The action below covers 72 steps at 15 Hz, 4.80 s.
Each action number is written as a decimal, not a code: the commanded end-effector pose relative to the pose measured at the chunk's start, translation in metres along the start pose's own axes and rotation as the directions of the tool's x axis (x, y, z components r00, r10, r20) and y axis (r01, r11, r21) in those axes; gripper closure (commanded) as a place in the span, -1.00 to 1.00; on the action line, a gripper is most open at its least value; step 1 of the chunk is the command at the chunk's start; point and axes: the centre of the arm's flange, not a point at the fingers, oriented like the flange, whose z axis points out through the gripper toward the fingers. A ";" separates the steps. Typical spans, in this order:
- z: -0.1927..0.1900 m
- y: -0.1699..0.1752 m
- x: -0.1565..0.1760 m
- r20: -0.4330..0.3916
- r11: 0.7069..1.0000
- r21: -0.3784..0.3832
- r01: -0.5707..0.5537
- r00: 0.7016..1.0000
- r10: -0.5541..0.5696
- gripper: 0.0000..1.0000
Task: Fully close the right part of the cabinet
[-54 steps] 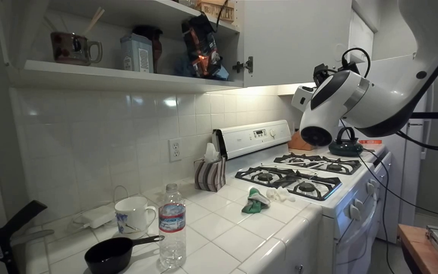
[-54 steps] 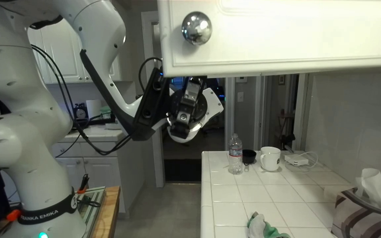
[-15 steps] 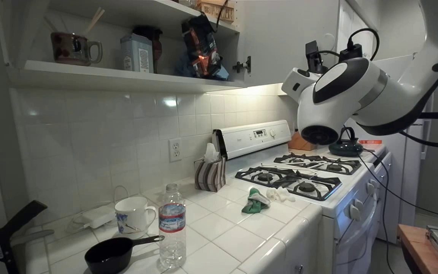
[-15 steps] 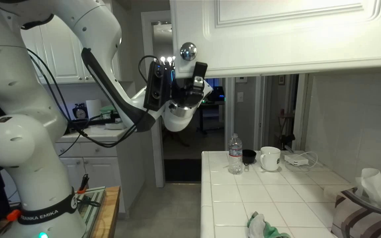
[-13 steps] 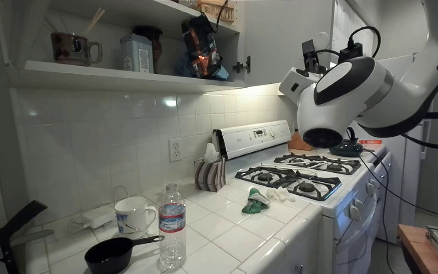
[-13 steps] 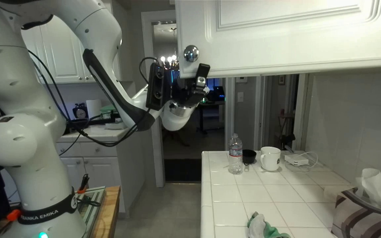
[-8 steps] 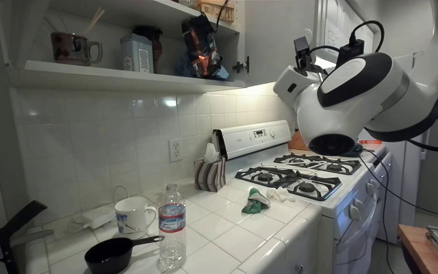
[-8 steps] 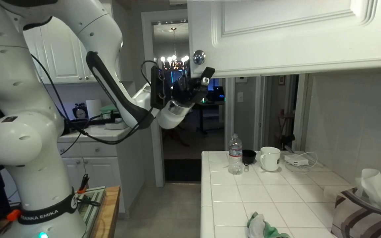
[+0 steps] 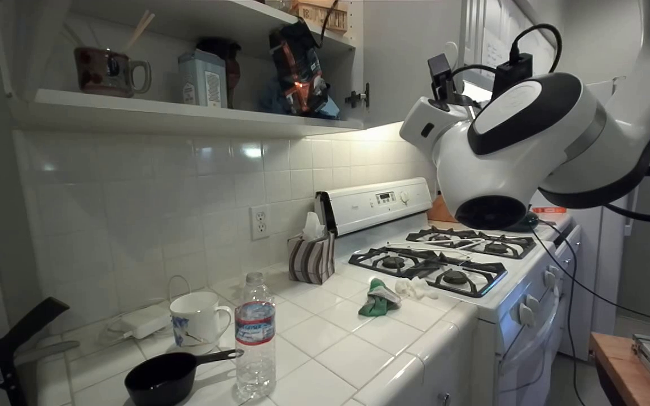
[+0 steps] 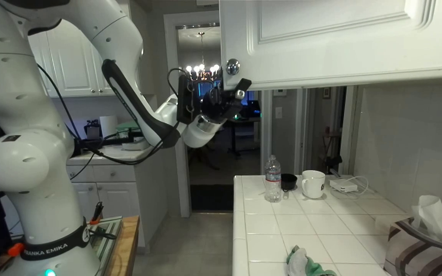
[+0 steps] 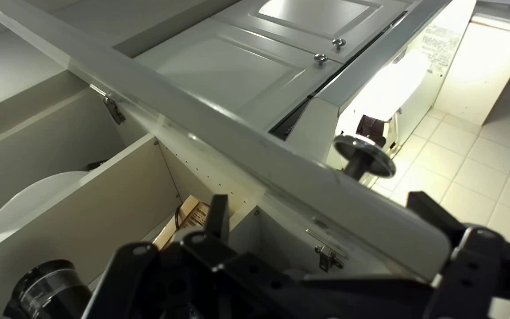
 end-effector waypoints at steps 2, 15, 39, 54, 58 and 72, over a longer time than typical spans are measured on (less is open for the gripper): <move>-0.040 0.033 0.023 -0.042 0.994 -0.087 -0.059 0.998 0.055 -1.00; -0.119 0.064 0.019 -0.184 0.958 -0.031 -0.285 0.944 0.275 -1.00; 0.043 -0.112 -0.072 0.386 0.999 -0.024 0.031 0.922 -0.019 -1.00; -0.021 -0.093 -0.056 0.347 0.998 -0.055 0.003 0.938 0.016 -1.00; -0.041 -0.091 -0.065 0.416 0.998 -0.007 -0.059 0.907 0.056 -1.00; 0.011 -0.076 -0.059 0.432 0.998 0.006 -0.064 0.900 0.055 -1.00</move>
